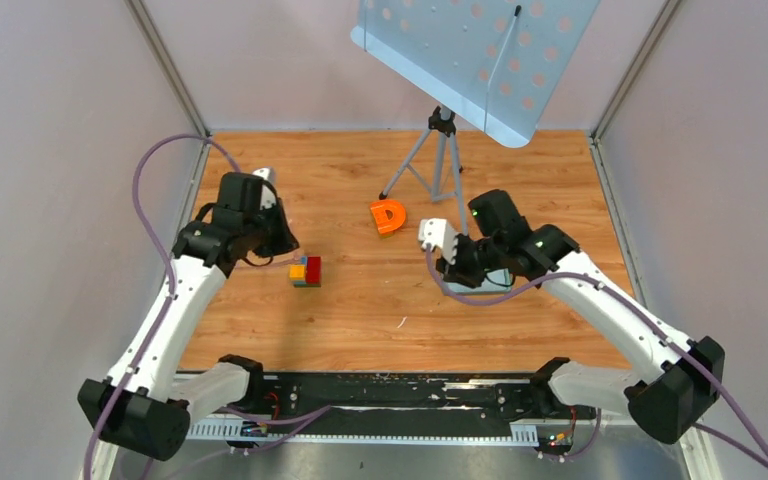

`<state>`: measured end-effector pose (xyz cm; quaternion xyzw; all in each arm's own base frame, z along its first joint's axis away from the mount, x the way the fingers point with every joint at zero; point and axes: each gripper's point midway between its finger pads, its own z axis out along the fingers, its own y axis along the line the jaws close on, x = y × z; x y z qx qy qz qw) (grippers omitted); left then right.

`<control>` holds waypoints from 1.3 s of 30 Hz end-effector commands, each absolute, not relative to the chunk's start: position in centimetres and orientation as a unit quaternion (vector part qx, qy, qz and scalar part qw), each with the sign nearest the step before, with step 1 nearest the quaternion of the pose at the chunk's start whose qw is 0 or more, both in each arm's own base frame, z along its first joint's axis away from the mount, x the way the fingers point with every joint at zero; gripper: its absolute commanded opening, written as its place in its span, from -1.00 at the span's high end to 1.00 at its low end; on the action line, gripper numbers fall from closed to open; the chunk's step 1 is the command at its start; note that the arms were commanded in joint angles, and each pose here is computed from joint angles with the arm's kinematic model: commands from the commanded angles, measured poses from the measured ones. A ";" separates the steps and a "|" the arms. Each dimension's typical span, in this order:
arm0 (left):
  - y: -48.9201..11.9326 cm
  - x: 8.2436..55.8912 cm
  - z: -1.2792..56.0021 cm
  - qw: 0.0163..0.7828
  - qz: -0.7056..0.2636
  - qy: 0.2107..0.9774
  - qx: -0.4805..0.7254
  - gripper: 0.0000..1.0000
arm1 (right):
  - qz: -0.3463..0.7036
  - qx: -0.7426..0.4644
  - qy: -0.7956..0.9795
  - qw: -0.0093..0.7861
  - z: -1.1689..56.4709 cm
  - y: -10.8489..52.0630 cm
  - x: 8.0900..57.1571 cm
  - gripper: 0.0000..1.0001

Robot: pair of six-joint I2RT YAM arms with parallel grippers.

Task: Organize the sunglasses
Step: Move the sunglasses to the center of the board, then fold the sunglasses at the center of the board.

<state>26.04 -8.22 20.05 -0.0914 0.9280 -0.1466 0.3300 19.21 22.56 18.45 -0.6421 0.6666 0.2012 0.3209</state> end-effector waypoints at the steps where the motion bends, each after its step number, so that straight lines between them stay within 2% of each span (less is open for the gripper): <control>1: -13.9 25.4 20.9 0.311 -0.185 0.931 -0.043 1.00 | 0.191 -0.566 0.740 0.311 17.3 17.8 20.5 0.40; 10: -26.4 23.3 13.7 0.238 -0.212 0.947 0.048 1.00 | 0.094 -0.491 0.792 0.351 16.5 11.2 21.2 0.38; 19: -31.6 22.5 5.5 0.166 -0.170 0.965 0.109 0.99 | 0.081 -0.464 0.805 0.362 16.3 10.1 21.0 0.37; 21: -32.3 22.4 4.7 0.156 -0.172 0.965 0.122 0.91 | 0.084 -0.464 0.803 0.364 16.2 10.2 20.8 0.36; 25: -33.7 22.0 5.2 0.134 -0.189 0.959 0.162 0.53 | 0.080 -0.464 0.803 0.364 15.9 10.0 20.7 0.36; 29: -33.0 23.0 9.6 0.173 -0.169 0.943 0.229 0.31 | 0.087 -0.463 0.802 0.367 16.2 10.2 20.6 0.35; 32: -30.1 22.8 12.2 0.192 -0.125 0.923 0.310 0.14 | 0.093 -0.462 0.801 0.369 16.4 10.4 20.6 0.35; 36: -26.8 19.9 12.4 0.177 -0.121 0.864 0.456 0.08 | 0.098 -0.465 0.797 0.373 16.5 10.6 20.4 0.35; 39: -24.3 19.6 12.5 0.179 -0.086 0.831 0.520 0.07 | 0.109 -0.467 0.795 0.372 16.3 10.9 20.1 0.34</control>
